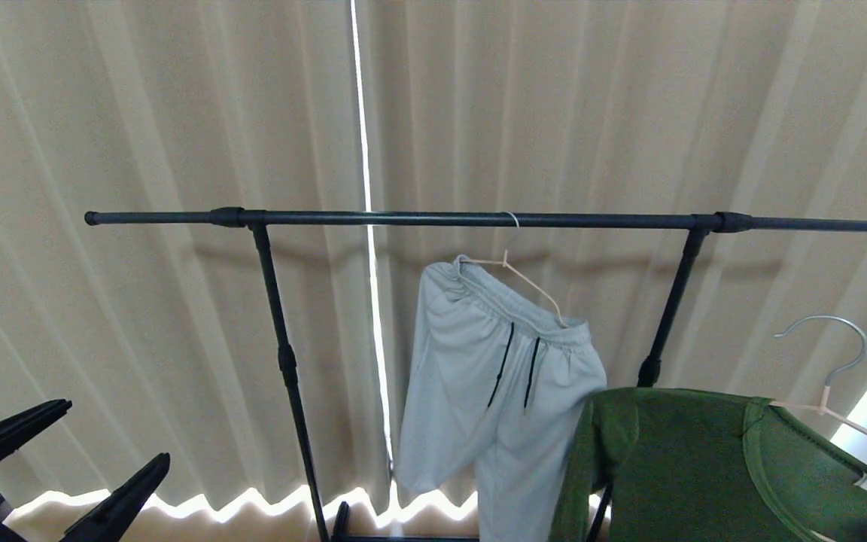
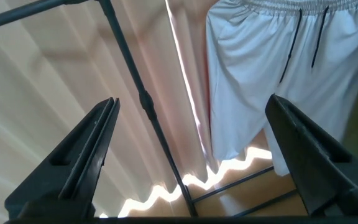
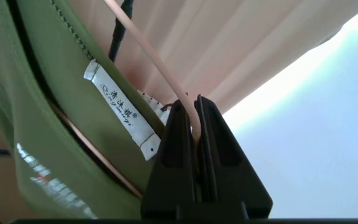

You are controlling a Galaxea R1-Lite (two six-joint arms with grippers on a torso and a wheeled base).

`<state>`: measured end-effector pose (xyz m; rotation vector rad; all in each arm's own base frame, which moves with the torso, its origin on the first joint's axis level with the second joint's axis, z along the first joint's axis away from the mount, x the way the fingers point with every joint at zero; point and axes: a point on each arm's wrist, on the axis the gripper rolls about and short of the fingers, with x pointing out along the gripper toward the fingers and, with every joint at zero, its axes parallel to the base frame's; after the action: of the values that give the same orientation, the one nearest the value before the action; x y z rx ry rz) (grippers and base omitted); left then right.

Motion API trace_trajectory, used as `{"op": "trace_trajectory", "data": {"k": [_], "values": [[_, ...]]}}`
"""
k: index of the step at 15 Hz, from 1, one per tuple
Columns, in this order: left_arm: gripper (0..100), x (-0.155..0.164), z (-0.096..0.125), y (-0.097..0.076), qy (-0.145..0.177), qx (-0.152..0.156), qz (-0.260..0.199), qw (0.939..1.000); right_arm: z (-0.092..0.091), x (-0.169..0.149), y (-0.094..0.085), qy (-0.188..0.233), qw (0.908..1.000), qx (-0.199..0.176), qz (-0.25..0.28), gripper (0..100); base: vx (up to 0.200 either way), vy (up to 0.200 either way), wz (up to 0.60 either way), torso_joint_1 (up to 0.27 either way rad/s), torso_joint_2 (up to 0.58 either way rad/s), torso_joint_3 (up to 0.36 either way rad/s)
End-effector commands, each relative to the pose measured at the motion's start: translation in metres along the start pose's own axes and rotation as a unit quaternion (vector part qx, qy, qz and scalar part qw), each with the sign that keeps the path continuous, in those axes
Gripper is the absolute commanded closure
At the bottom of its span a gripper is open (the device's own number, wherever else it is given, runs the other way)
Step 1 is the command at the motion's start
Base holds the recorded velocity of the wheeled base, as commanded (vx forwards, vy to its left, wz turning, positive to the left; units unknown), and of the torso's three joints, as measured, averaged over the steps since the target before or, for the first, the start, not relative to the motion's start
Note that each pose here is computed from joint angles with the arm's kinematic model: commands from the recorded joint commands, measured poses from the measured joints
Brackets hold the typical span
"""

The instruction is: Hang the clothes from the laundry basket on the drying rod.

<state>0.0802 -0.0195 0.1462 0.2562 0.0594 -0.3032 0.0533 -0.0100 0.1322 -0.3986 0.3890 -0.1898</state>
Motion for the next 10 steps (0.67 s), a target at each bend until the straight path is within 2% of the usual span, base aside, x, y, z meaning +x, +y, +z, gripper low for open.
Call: {"op": "trace_trajectory", "data": {"k": [1, 2, 5, 9, 10], "values": [[0, 0.0016, -0.0018, -0.0003, 0.008, -0.001, -0.002, 1.0, -0.0017, -0.0011, 0.0006, -0.001, 1.0, 0.0, 0.0, 100, 0.0, 0.0, 0.0, 0.0, 0.0, 0.0], [0, 0.0008, -0.0019, -0.0004, 0.007, 0.0, -0.002, 1.0, -0.0019, -0.0011, 0.0007, -0.001, 1.0, -0.001, 0.0, 100, 0.0, 0.0, 0.0, 0.0, 0.0, 0.0], [0, -0.0017, -0.0027, -0.0008, 0.003, 0.022, -0.001, 0.9998, -0.0019, -0.0009, 0.0009, 0.0, 1.0, -0.001, 0.003, 100, 0.0, -0.2, 0.0, -0.007, 0.0, 0.004], [0, -0.0023, -0.0056, -0.0016, 0.008, 0.024, -0.002, 0.9997, -0.0023, -0.0007, 0.0014, 0.001, 1.0, -0.002, 0.007, 100, 0.0, -0.2, 0.0, 0.012, 0.0, 0.001], [0, -0.0023, -0.007, -0.0019, 0.011, 0.024, -0.003, 0.9997, -0.0023, -0.0007, 0.0014, 0.002, 1.0, -0.003, 0.006, 100, 0.0, 0.0, 0.0, 0.0, 0.0, 0.0]]}}
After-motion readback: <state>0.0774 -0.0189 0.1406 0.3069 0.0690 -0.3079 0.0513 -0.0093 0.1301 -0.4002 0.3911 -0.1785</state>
